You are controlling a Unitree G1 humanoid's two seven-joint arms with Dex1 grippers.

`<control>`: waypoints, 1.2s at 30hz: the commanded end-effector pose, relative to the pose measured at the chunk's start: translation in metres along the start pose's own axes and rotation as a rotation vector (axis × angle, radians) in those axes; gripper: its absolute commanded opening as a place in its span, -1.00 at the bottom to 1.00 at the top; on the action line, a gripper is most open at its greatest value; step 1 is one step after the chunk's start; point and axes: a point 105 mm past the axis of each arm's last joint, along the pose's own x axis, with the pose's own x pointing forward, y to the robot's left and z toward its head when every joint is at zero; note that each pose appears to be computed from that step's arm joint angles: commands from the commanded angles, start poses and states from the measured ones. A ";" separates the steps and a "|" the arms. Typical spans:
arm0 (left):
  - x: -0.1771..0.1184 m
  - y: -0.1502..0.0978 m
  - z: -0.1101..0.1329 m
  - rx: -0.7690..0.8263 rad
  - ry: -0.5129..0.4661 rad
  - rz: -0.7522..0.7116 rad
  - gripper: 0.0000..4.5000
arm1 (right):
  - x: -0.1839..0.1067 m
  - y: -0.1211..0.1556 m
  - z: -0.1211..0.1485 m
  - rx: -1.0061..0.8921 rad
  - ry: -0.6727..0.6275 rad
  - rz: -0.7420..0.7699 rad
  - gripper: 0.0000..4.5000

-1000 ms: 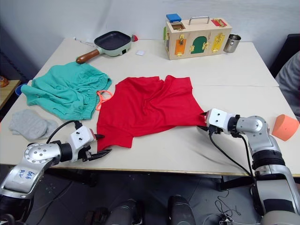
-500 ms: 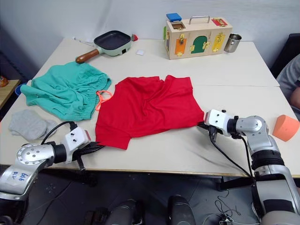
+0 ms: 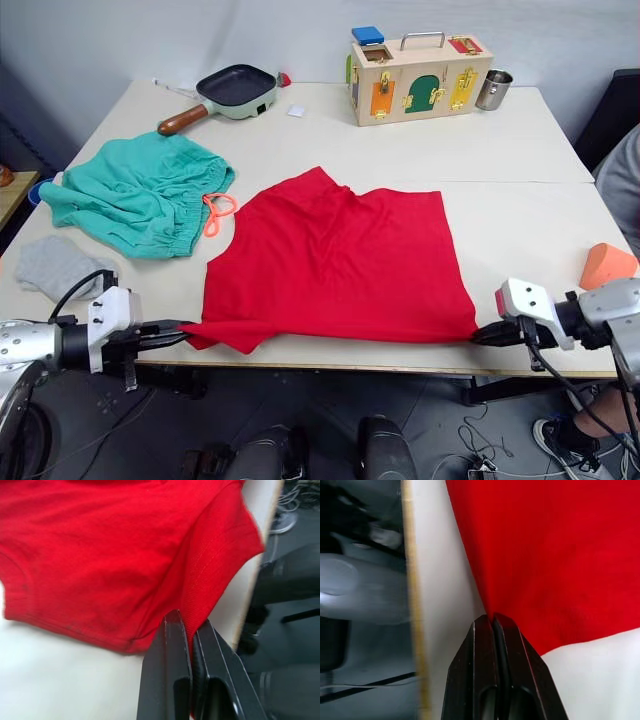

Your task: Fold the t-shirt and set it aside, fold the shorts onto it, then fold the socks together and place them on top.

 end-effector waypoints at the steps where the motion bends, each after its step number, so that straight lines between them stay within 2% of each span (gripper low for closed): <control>1: -0.009 -0.010 0.003 0.034 0.021 -0.053 -0.99 | -0.011 0.018 -0.005 0.049 0.055 0.071 -1.00; 6: -0.017 -0.022 0.006 -0.021 0.030 -0.119 -0.99 | -0.014 0.035 -0.008 0.137 0.070 0.123 -1.00; 12: -0.024 -0.026 0.017 -0.105 0.017 -0.173 -0.99 | -0.013 0.034 0.001 0.141 0.024 0.103 -1.00; 18: -0.030 0.000 0.041 -0.176 -0.034 -0.153 -0.99 | -0.028 0.019 0.010 0.175 0.020 0.073 -1.00; 25: -0.020 0.017 0.036 -0.245 0.027 -0.196 -0.99 | -0.025 -0.002 0.021 0.223 -0.033 0.047 -1.00; 28: -0.018 0.022 0.036 -0.218 0.034 -0.203 -0.99 | -0.023 -0.008 0.022 0.227 -0.034 0.042 -1.00; 34: -0.022 0.033 0.047 -0.146 -0.024 -0.159 -0.99 | -0.021 -0.012 0.026 0.218 -0.071 0.033 -1.00; 36: -0.023 0.036 0.044 -0.136 -0.023 -0.125 -0.99 | -0.018 -0.013 0.023 0.211 -0.063 0.019 -1.00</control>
